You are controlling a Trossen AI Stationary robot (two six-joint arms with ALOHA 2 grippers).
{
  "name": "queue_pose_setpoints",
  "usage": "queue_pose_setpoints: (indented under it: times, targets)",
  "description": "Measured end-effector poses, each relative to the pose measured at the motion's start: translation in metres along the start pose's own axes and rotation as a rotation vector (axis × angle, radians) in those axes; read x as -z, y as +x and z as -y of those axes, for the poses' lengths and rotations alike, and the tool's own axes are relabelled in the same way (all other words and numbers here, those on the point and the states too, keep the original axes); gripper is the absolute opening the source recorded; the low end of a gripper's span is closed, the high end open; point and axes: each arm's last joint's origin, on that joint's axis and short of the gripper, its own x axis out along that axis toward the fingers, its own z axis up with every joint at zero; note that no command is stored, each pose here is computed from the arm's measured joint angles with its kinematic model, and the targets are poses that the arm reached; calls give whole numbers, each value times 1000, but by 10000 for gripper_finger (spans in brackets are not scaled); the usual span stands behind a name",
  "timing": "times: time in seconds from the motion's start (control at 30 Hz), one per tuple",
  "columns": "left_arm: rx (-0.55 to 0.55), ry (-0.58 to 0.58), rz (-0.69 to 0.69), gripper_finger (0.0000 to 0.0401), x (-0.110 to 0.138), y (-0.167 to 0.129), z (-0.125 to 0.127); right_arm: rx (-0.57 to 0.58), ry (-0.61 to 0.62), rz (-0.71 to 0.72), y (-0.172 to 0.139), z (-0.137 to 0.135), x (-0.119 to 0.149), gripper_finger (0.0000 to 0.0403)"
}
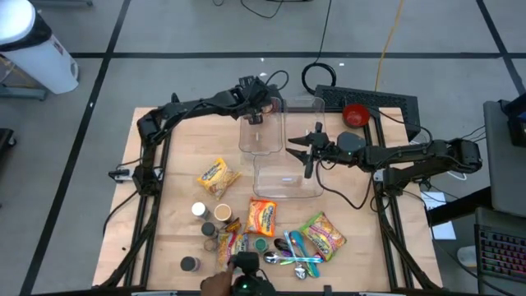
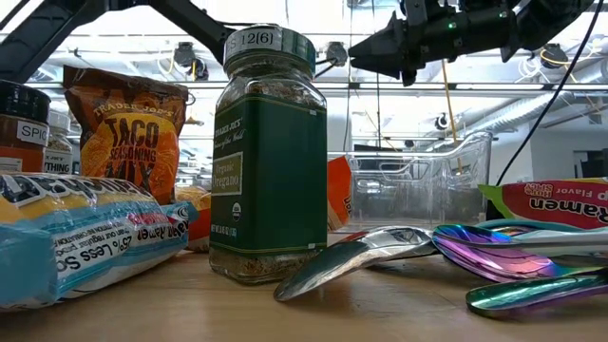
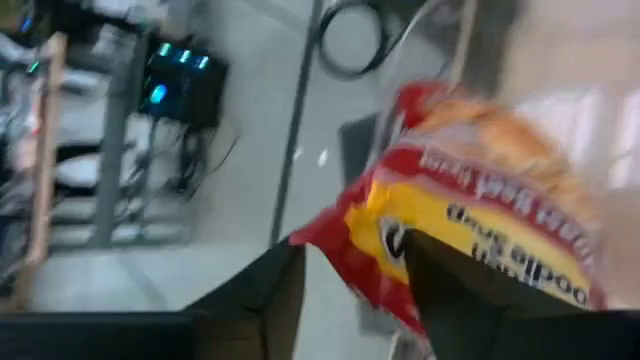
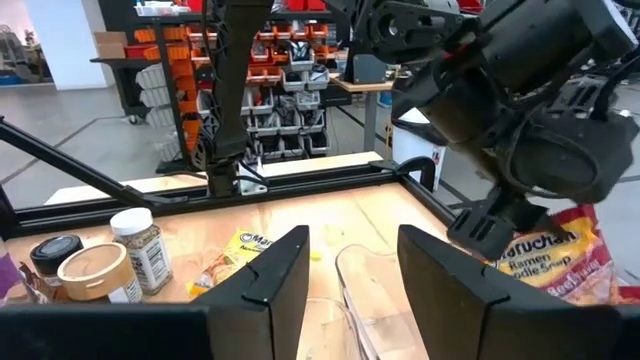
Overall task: Pick & Place Food Item
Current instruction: Put the red noodle pack into the left transparent bin, then put the green noodle pack into the left transparent bin
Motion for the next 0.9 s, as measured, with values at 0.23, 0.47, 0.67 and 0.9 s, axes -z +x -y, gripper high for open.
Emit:
queue_pose_setpoints:
  times: [0.23, 0.47, 0.67, 0.9]
  targets:
    - [-162, -12, -83, 254, -1, -4, -5, 1, 3, -9, 0, 0, 1, 148]
    - [-325, -66, -150, 288, -7, -23, -5, 1, 6, -21, 0, 0, 2, 146]
    - [-271, -215, -31, 295, -12, -70, -19, 0, 5, -26, 0, 0, 2, 151]
    - [356, -394, 288, 287, 10, -137, -44, -8, -3, -36, -9, 0, -3, 147]
